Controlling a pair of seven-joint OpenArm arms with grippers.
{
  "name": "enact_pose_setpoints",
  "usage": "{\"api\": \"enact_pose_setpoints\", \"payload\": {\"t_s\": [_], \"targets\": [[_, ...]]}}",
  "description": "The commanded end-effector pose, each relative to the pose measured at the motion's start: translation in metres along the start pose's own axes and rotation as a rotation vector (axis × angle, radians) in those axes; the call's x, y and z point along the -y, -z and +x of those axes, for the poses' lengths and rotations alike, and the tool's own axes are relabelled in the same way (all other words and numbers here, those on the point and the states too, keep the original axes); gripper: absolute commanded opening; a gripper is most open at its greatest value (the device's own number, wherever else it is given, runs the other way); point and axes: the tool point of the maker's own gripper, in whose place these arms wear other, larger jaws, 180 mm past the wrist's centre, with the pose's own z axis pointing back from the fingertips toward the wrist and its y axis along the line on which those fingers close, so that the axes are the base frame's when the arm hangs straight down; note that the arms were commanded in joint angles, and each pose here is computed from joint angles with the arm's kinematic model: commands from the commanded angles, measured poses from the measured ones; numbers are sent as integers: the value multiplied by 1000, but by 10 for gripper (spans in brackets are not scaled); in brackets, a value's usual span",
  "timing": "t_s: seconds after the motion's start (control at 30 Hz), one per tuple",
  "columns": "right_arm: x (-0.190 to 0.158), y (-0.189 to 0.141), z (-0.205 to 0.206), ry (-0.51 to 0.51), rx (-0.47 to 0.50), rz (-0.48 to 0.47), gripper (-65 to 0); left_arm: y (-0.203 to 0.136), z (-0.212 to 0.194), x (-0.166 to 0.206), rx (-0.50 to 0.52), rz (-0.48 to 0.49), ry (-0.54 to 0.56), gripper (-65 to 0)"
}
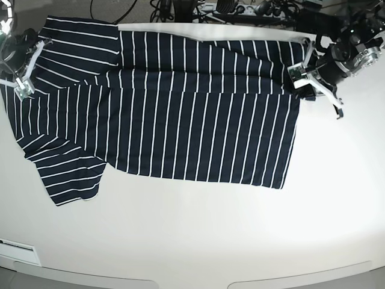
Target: Fold the T-shirt properly
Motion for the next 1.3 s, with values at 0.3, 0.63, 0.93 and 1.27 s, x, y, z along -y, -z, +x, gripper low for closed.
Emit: {"api": "enact_pose_setpoints", "payload": {"t_s": [0.3, 0.63, 0.93, 1.27], "targets": [[6, -5, 31, -27, 154, -11, -298, -9, 4, -53, 7, 267, 79, -650], [3, -7, 54, 15, 232, 38, -298, -10, -1, -81, 27, 436, -179, -650], [9, -6, 58, 27, 234, 16, -298, -6, -42, -145, 125, 634, -714, -650], [9, -5, 50, 27, 188, 16, -298, 70, -72, -168, 303, 399, -1086, -650]]}}
